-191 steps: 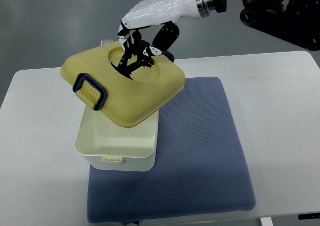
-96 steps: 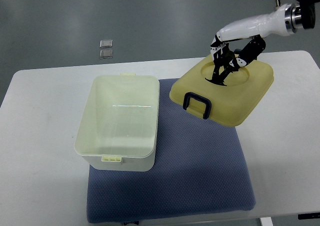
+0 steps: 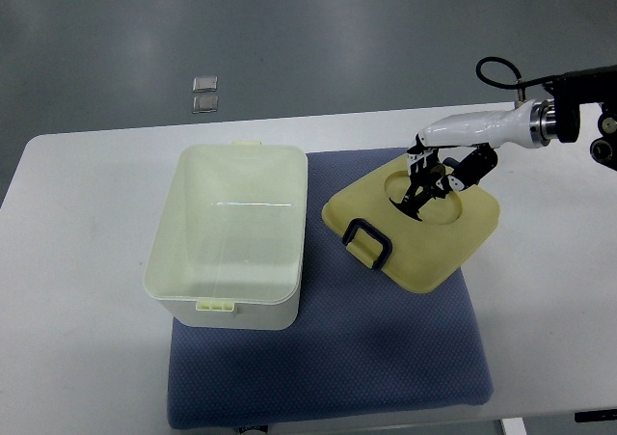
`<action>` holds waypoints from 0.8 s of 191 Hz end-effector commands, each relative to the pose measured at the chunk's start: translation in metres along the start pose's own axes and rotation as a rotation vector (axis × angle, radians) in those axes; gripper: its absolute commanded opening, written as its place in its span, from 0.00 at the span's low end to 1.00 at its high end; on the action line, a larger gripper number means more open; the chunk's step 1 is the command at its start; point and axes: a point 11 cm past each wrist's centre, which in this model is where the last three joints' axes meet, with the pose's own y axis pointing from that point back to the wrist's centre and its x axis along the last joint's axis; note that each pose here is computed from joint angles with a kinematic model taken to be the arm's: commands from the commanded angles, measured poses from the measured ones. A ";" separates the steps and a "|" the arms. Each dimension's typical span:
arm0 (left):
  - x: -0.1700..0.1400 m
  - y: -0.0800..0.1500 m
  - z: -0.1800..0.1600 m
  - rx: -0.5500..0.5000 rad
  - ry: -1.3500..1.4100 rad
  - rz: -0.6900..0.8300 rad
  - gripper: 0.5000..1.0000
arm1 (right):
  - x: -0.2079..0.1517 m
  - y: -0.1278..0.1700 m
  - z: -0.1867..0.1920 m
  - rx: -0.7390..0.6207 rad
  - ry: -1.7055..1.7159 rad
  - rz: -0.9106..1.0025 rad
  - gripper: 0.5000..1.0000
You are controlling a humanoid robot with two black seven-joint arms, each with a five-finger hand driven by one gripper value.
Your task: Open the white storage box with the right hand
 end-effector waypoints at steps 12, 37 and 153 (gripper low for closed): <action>0.000 0.000 -0.001 0.001 0.002 0.001 1.00 | -0.012 -0.015 -0.007 0.031 -0.006 -0.002 0.00; 0.000 0.000 -0.002 0.003 0.002 0.001 1.00 | -0.017 -0.025 -0.014 0.056 -0.007 0.008 0.00; 0.000 0.000 -0.002 0.004 0.004 0.000 1.00 | 0.037 -0.014 0.003 0.074 -0.268 0.318 0.86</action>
